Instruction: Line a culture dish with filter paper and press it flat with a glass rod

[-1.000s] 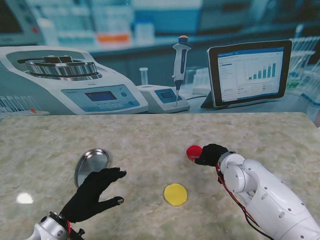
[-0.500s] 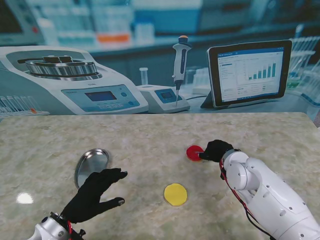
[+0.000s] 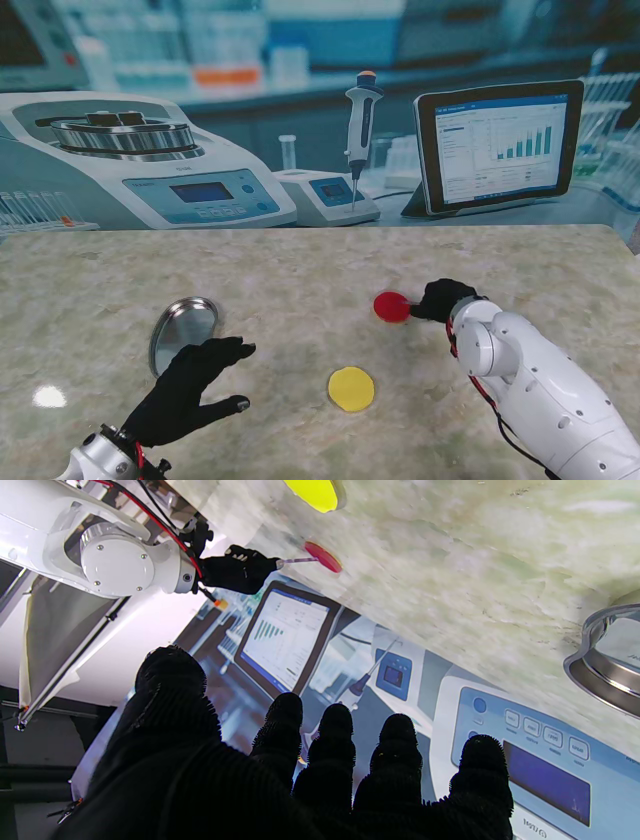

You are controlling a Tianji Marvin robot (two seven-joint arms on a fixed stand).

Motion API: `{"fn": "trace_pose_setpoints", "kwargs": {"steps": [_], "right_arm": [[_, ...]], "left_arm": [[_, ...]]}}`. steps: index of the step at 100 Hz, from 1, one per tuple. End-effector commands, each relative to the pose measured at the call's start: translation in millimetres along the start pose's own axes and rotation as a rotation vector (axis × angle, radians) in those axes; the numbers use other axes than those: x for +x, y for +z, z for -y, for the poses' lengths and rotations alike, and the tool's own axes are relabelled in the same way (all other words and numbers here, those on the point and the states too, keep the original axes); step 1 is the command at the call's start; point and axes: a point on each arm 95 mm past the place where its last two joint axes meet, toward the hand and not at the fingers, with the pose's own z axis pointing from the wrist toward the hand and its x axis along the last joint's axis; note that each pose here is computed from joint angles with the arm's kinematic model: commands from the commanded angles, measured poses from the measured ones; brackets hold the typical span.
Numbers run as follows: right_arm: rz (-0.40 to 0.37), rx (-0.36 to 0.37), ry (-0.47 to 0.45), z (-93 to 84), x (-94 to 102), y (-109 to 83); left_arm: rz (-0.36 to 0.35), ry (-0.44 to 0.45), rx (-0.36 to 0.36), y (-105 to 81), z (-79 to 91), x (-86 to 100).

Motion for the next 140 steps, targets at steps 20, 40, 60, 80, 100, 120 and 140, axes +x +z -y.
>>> {"fn": "trace_pose_setpoints", "kwargs": {"steps": [20, 40, 60, 80, 100, 120, 140], "right_arm": [[-0.061, -0.03, 0.084, 1.0, 6.6, -16.9], [-0.14, -0.102, 0.147, -8.2, 16.6, -42.7], [-0.201, -0.159, 0.185, -15.9, 24.2, -64.9], [-0.276, -0.199, 0.221, -20.8, 36.5, -84.1], [-0.392, -0.209, 0.264, -19.8, 56.9, -104.7], [-0.501, -0.197, 0.304, -11.6, 78.9, -122.4], [-0.589, -0.159, 0.324, -1.7, 97.1, -138.2]], "left_arm": [[-0.002, 0.0, -0.011, -2.2, -1.0, 2.3], [-0.008, 0.003, -0.01, -2.0, -0.5, 3.5], [-0.008, 0.001, -0.007, -0.3, -1.4, 5.1], [-0.004, 0.004, -0.01, 0.7, -1.4, 6.0], [-0.019, 0.021, 0.005, 1.1, 3.6, 9.5], [-0.042, 0.05, 0.034, -0.6, 10.9, 10.3], [-0.075, 0.075, 0.026, -0.9, 14.9, 9.1]]}}
